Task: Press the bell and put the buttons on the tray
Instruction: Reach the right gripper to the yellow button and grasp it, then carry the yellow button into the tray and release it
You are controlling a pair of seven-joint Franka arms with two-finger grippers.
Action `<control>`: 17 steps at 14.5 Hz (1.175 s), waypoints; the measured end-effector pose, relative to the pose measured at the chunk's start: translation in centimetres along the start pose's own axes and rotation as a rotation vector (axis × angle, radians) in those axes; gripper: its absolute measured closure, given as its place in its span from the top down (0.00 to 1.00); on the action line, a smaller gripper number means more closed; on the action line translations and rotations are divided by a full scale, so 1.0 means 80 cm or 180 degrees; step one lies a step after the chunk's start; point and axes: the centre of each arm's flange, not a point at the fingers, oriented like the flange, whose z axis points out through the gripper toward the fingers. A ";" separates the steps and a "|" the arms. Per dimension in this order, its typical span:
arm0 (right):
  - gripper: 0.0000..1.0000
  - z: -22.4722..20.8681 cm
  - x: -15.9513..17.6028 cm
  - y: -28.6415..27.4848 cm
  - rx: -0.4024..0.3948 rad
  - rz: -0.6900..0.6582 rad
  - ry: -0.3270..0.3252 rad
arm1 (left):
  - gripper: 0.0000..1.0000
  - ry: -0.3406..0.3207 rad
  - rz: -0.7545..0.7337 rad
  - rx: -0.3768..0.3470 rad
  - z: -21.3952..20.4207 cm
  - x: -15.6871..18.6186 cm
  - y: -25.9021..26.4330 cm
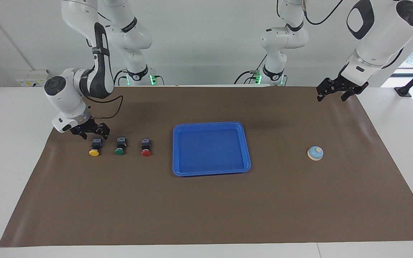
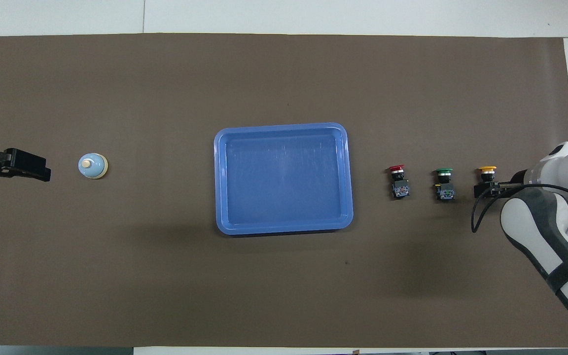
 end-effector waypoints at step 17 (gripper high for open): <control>0.41 -0.051 0.059 -0.065 -0.0003 -0.0183 0.0042 | 1.00 -0.0001 0.0000 0.0000 0.000 0.000 0.000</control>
